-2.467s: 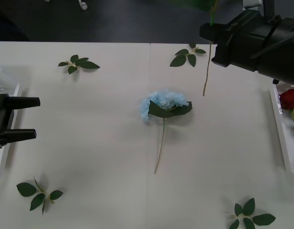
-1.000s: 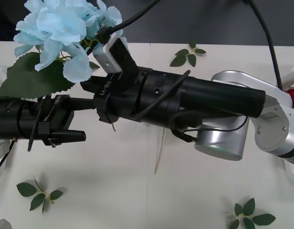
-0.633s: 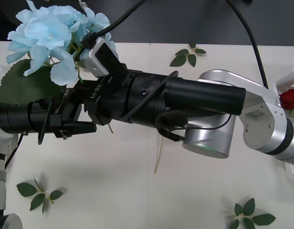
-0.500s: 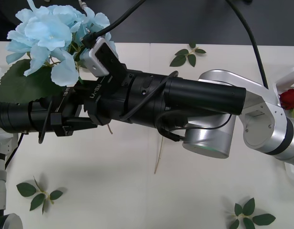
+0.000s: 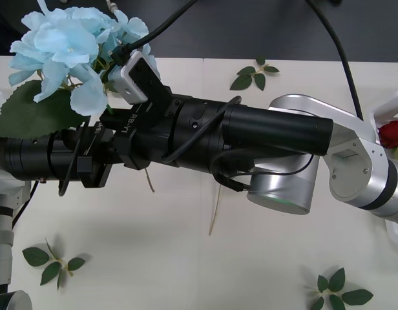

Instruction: Put the red flowers into the right box and the blue flowers into the left box

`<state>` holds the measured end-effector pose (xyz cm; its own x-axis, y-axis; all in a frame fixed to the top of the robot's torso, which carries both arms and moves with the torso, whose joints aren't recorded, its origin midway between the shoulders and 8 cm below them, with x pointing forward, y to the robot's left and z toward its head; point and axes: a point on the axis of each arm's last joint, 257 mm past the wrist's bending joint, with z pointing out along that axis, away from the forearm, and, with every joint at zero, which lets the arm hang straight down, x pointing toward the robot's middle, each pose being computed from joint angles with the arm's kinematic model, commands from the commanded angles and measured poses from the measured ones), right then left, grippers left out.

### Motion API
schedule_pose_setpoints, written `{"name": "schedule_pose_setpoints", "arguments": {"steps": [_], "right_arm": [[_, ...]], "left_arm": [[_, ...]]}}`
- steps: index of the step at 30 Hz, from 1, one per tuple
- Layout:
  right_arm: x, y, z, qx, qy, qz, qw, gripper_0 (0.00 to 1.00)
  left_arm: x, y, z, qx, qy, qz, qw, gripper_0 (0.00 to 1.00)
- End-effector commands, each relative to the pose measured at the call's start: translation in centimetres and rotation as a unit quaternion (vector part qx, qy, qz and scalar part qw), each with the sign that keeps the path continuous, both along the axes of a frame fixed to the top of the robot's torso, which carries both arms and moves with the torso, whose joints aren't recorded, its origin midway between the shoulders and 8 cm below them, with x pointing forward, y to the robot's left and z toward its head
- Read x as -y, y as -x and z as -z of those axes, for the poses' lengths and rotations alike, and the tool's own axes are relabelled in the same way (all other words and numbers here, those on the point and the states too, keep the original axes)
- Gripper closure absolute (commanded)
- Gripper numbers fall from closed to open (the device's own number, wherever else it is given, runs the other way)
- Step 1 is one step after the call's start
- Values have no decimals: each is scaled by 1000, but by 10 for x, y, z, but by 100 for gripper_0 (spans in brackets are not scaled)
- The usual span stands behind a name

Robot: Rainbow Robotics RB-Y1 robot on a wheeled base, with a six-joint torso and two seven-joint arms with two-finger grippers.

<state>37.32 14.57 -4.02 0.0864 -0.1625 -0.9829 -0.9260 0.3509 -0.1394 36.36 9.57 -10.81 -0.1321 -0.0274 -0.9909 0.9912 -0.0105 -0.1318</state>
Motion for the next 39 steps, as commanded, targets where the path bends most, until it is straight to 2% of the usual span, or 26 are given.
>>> {"name": "schedule_pose_setpoints", "arguments": {"steps": [1, 5, 6, 7, 8, 10, 13, 21, 28, 33, 39], "right_arm": [[-8, 9, -22, 0, -22, -12, 1000, 100], [-8, 9, -22, 0, -22, -12, 1000, 100], [-8, 9, -22, 0, -22, -12, 1000, 89], [-8, 9, -22, 0, -22, -12, 1000, 73], [-8, 9, -22, 0, -22, -12, 1000, 46], [-8, 9, -22, 0, -22, -12, 1000, 18], [-8, 9, -22, 0, -22, -12, 1000, 0], [-8, 9, -22, 0, -22, -12, 1000, 0], [-8, 9, -22, 0, -22, -12, 1000, 0], [-3, 6, -8, -15, -17, -5, 1000, 0], [11, 16, -23, -7, -26, -9, 1000, 0]], "left_arm": [[6, -1, -15, 29, 0, 5, 1000, 100], [6, -1, -15, 28, 0, 5, 1000, 100], [6, 0, -15, 29, 1, 6, 1000, 100], [6, -1, -16, 29, 1, 5, 1000, 100], [6, -1, -15, 28, 0, 5, 1000, 100], [6, -1, -16, 29, 1, 4, 1000, 100], [5, -1, -17, 29, 2, 3, 1000, 100], [-2, -3, -20, 31, 10, -6, 999, 100], [-39, 4, -18, 20, 19, -30, 999, 100], [-88, 9, -17, 9, 20, -77, 997, 100], [-147, 22, -13, -22, 29, -149, 988, 100]]}}
